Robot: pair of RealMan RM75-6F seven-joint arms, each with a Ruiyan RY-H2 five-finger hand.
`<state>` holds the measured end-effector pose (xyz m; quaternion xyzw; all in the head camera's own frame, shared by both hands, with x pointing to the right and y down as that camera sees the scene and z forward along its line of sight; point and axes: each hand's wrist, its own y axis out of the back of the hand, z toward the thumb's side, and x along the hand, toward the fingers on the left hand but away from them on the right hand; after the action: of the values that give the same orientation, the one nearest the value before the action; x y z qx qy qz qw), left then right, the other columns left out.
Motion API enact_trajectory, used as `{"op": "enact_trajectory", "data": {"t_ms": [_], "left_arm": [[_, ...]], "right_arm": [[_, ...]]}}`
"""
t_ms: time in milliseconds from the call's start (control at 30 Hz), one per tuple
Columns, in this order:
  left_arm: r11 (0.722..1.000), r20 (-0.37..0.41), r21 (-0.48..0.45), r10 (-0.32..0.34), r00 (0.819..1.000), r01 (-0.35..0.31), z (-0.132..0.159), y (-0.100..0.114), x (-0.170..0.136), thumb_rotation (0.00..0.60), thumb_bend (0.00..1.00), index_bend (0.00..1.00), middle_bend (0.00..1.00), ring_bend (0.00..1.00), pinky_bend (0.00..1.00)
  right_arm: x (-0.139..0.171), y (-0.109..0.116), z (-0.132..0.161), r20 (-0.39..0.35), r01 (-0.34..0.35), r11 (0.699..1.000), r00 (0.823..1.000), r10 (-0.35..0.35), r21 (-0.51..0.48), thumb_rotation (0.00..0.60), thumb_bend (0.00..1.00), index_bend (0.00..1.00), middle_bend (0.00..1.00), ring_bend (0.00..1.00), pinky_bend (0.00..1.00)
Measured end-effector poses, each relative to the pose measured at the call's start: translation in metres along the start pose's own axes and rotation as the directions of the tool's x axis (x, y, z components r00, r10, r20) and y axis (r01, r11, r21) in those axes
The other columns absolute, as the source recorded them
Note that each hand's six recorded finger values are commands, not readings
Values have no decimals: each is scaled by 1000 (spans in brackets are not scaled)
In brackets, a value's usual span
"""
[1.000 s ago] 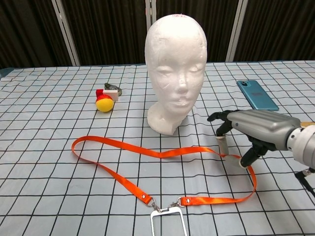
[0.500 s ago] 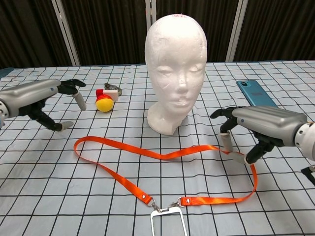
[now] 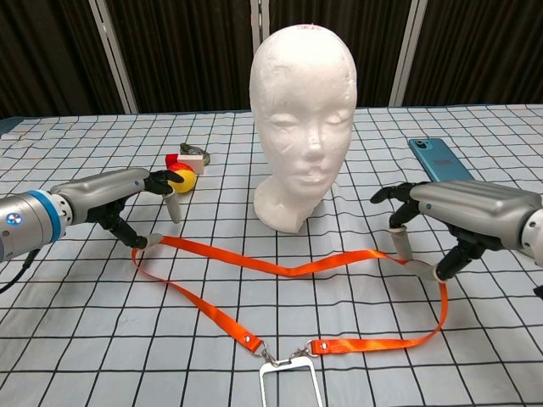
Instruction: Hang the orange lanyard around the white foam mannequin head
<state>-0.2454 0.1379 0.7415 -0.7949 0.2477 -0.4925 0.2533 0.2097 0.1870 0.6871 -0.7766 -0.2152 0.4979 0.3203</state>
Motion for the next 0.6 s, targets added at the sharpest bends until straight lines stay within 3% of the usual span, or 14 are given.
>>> {"op": "enact_trajectory", "data": {"t_ms": [233, 600], "left_arm": [[999, 38, -15, -33, 999, 33, 5, -5, 8, 600, 474, 432, 0, 0, 0], [996, 25, -35, -83, 996, 84, 1, -17, 12, 600, 483, 509, 0, 0, 0]], "right_arm": [[-1, -1, -2, -8, 2, 1000, 1000, -2, 9, 600, 521, 718, 71, 0, 0], [-2, -4, -7, -10, -1, 1000, 1000, 1, 21, 600, 521, 718, 70, 0, 0]]}}
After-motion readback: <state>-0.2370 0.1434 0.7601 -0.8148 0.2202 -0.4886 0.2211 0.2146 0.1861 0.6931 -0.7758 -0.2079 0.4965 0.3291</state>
